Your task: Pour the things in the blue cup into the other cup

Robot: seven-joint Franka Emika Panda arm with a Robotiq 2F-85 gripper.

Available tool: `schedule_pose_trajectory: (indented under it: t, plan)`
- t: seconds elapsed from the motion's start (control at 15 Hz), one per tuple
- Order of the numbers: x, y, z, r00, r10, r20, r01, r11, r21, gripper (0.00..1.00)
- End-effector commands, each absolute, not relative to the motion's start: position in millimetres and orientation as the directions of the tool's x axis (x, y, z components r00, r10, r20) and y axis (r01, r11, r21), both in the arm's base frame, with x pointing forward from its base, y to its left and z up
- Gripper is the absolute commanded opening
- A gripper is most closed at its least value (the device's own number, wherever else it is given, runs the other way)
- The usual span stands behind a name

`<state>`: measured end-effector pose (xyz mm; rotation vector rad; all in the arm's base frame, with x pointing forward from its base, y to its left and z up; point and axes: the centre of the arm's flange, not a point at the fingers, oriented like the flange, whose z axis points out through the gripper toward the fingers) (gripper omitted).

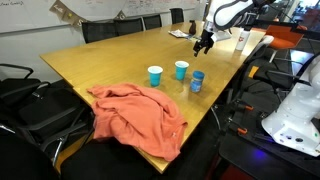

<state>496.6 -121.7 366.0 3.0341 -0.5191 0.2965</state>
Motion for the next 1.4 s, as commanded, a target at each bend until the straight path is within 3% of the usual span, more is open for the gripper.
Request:
schedule_pose_trajectory:
  t: [0.0,1.13,1.2,1.33]
  plan:
    - [522.7,-132.7,346.8,0.908,-0.368,0.203,-0.379,-0.925,0.019,1.0]
    - [583.3,-140.4,270.8,0.875,-0.417,0.248,-0.435,-0.9,0.02,1.0]
    - [584.5,-140.6,268.6,0.872,-0.419,0.253,-0.437,-0.899,0.02,0.75]
    - [586.4,-140.0,265.5,0.868,-0.419,0.266,-0.439,-0.898,0.017,0.66]
